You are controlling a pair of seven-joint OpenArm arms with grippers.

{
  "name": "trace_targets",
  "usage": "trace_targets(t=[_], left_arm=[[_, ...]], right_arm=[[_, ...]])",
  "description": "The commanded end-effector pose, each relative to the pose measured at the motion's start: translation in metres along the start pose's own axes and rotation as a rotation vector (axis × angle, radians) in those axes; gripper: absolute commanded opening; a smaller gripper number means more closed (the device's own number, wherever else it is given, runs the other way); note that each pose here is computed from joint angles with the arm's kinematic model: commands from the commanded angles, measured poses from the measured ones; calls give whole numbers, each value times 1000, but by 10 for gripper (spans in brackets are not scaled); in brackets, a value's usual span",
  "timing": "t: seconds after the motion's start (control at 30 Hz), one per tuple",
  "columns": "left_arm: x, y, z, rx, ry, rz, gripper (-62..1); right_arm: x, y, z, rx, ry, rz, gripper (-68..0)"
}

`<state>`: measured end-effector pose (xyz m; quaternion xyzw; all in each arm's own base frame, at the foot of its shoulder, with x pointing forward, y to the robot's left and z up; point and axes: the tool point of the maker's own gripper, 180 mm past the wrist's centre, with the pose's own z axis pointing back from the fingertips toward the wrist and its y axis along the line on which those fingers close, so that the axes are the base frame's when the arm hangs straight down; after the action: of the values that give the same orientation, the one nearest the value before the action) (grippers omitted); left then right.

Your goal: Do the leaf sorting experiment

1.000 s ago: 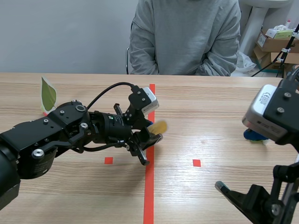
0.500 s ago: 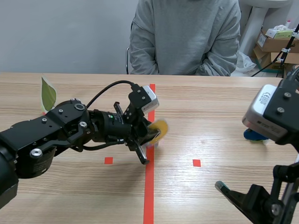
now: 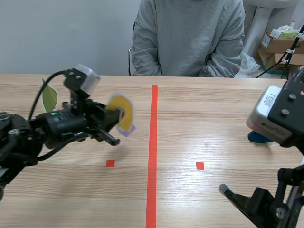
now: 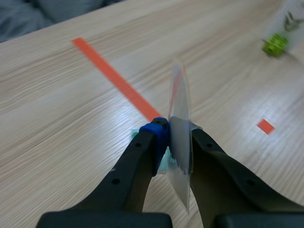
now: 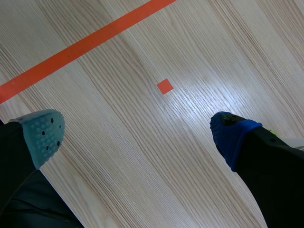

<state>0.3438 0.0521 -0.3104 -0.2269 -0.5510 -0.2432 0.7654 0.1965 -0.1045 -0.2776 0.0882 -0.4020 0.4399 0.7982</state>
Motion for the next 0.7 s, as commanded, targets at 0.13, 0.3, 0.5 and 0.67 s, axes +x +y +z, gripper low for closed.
trace_targets(t=[0.13, 0.3, 0.5, 0.67], left_arm=[[-1, 83, 38, 252, -29, 40, -579], [-13, 147, 76, 427, -4, 42, -578], [-22, 187, 99, 520, 12, 56, -578], [-28, 201, 99, 561, 15, 87, -578]], right_arm=[[3, -7, 1, -17, -12, 8, -35], [3, -7, 1, -18, -10, 10, -35], [3, -7, 1, -18, -11, 10, -35], [3, -7, 1, -18, -14, 10, -35]])
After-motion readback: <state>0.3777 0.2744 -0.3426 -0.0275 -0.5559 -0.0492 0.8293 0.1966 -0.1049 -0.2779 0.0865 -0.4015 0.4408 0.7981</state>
